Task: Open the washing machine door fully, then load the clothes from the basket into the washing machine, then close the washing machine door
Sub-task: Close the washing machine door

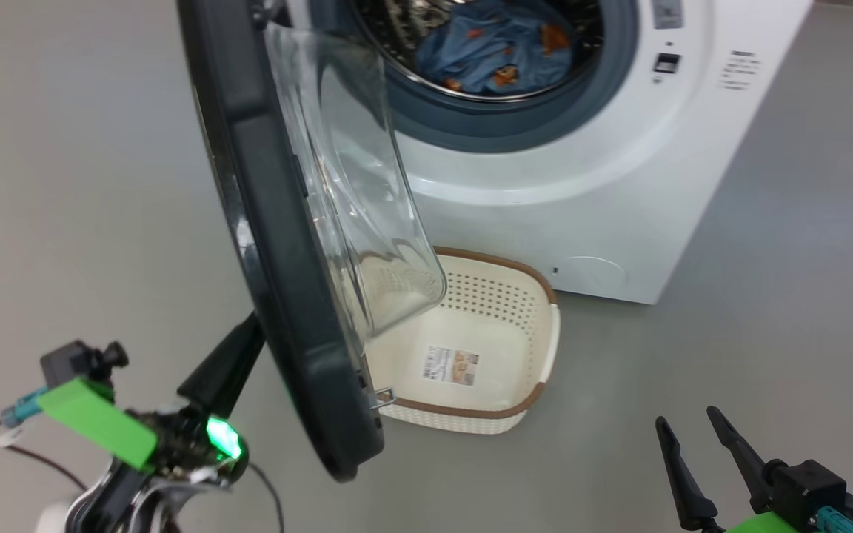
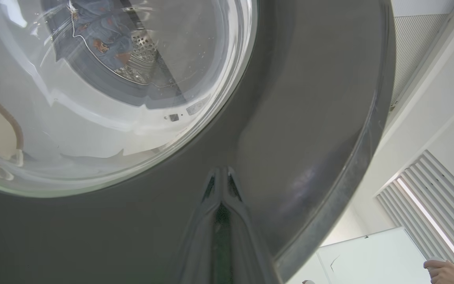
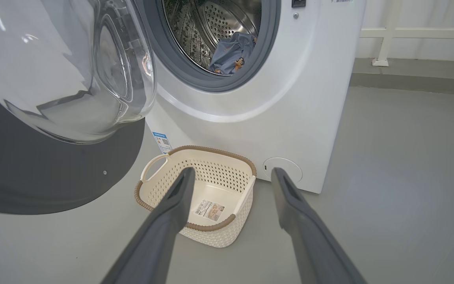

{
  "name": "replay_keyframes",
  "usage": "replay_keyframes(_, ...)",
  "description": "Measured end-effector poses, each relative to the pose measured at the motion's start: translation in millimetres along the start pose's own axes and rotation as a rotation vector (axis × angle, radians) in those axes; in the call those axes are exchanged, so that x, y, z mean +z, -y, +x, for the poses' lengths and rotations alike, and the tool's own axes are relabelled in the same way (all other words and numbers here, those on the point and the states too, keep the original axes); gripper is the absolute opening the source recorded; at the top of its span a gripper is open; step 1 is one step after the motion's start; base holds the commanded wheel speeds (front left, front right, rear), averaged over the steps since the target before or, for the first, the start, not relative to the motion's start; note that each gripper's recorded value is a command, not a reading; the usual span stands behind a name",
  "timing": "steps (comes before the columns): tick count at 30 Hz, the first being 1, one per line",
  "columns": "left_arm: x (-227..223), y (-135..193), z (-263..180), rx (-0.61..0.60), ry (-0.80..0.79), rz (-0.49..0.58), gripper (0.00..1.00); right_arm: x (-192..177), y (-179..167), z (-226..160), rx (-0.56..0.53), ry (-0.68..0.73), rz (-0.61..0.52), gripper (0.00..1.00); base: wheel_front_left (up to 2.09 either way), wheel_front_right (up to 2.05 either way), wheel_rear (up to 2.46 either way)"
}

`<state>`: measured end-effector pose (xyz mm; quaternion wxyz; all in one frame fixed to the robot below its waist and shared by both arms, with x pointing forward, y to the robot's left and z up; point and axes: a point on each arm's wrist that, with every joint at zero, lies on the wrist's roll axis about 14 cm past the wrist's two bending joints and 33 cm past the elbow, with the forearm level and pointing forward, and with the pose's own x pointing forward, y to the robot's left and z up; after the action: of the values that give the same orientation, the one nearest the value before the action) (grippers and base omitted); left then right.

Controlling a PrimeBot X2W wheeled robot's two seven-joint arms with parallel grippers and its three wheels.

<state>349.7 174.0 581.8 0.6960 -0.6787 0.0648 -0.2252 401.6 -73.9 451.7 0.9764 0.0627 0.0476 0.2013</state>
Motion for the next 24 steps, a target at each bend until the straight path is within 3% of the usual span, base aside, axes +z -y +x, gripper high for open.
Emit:
replay_keyframes(12, -26, -3, 78, -0.017, -0.057, -0.034, 0.00, 3, 34, -33, -0.136, 0.011, 0.009, 1.00, 0.00, 0.00, 0.00)
replay_keyframes(24, -60, 17, 166, -0.062, -0.124, 0.008, 0.00, 2, 62, -69, -0.262, 0.013, 0.018, 1.00, 0.00, 0.00, 0.00)
